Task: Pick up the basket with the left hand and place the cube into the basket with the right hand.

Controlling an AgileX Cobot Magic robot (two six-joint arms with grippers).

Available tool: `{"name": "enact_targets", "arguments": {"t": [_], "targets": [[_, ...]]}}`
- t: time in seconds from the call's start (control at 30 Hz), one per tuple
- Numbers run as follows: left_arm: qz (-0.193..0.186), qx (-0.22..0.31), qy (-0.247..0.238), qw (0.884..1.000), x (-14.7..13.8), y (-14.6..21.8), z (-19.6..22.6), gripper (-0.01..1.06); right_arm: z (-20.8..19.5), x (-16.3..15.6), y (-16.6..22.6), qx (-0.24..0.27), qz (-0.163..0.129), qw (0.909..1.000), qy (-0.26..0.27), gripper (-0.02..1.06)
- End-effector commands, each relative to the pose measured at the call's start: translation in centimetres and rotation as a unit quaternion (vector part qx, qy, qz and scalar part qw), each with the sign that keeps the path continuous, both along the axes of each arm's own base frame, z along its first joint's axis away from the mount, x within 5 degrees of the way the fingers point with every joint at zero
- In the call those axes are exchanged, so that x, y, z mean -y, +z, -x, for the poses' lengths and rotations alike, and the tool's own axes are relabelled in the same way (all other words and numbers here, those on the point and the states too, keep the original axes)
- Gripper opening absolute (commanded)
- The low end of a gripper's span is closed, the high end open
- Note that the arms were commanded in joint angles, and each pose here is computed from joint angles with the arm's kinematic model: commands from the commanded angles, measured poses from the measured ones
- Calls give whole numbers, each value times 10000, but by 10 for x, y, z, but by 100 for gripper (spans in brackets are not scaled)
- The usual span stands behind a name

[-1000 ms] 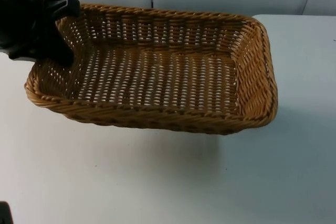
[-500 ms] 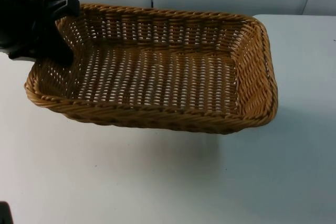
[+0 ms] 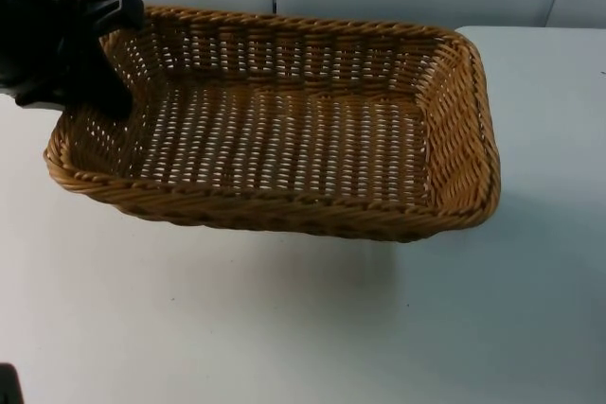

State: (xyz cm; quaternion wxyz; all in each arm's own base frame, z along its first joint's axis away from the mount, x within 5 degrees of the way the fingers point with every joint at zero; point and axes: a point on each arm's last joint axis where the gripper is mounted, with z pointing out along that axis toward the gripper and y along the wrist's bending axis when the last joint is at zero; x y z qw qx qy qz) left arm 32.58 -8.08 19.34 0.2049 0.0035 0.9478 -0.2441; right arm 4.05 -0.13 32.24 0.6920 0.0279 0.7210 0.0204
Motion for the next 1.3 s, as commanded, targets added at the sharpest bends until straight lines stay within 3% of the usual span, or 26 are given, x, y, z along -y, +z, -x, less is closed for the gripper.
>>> {"name": "enact_targets", "arguments": {"t": [0.0, 0.13, 0.27, 0.3, 0.37, 0.43, 0.47, 0.5, 0.6, 0.63, 0.7, 0.73, 0.77, 0.8, 0.93, 0.97, 1.03, 1.1, 1.13, 1.17, 1.2, 1.27], "targets": [[140, 102, 99, 9998, 2, 9, -1, 0, -19, 1, -2, -135, 98, 9998, -49, 0], [140, 102, 99, 9998, 2, 9, -1, 0, -57, 0, -1, -420, 200, 9989, -25, 0], [140, 102, 99, 9998, 2, 9, -1, 0, -118, -1, 1, -1321, 287, 9908, 43, 0], [140, 102, 99, 9998, 2, 9, -1, 0, -118, -1, 1, -1321, 287, 9908, 43, 0], [140, 102, 99, 9998, 2, 9, -1, 0, -145, -7, -2, -1962, 323, 9798, 201, 0], [140, 102, 99, 9998, 2, 9, -1, 0, -174, -21, -8, -2638, 409, 9626, 467, 0], [140, 102, 99, 9998, 2, 9, -1, 0, -174, -21, -8, -2638, 409, 9626, 467, 0], [140, 102, 99, 9998, 2, 9, -1, 0, -186, -27, -10, -2928, 527, 9530, 568, 0], [140, 102, 99, 9998, 2, 9, -1, 0, -219, -52, -30, -3904, 1046, 9107, 856, 0], [140, 102, 99, 9998, 2, 9, -1, 0, -219, -52, -30, -3904, 1046, 9107, 856, 0], [140, 102, 99, 9998, 2, 9, -1, 0, -234, -63, -44, -4426, 1340, 8824, 866, 0], [140, 102, 99, 9998, 2, 9, -1, 0, -245, -67, -57, -4766, 1416, 8637, 820, 0], [140, 102, 99, 9998, 2, 9, -1, 0, -250, -68, -65, -4929, 1395, 8553, 777, 0], [140, 102, 99, 9998, 2, 9, -1, 0, -250, -68, -65, -4929, 1395, 8553, 777, 0], [133, 118, 112, 9998, 1, 9, -2, 0, -264, -72, -100, -5407, 1488, 8242, 792, 0], [133, 118, 112, 9998, 1, 9, -2, 0, -264, -72, -100, -5407, 1488, 8242, 792, 0], [133, 118, 112, 9998, 1, 9, -2, 0, -269, -73, -117, -5627, 1527, 8086, 792, 0], [133, 118, 112, 9998, 1, 9, -2, 0, -272, -74, -131, -5799, 1534, 7964, 773, 7], [133, 118, 112, 9998, 1, 9, -2, 0, -272, -74, -131, -5799, 1534, 7964, 773, 7], [131, 124, 117, 9998, 1, 9, -2, 0, -273, -74, -137, -5876, 1538, 7906, 773, 13], [131, 124, 117, 9998, 1, 9, -2, 0, -274, -75, -142, -5927, 1547, 7866, 774, 23], [131, 124, 117, 9998, 1, 9, -2, 0, -276, -76, -145, -5906, 1521, 7885, 794, 62]]}}
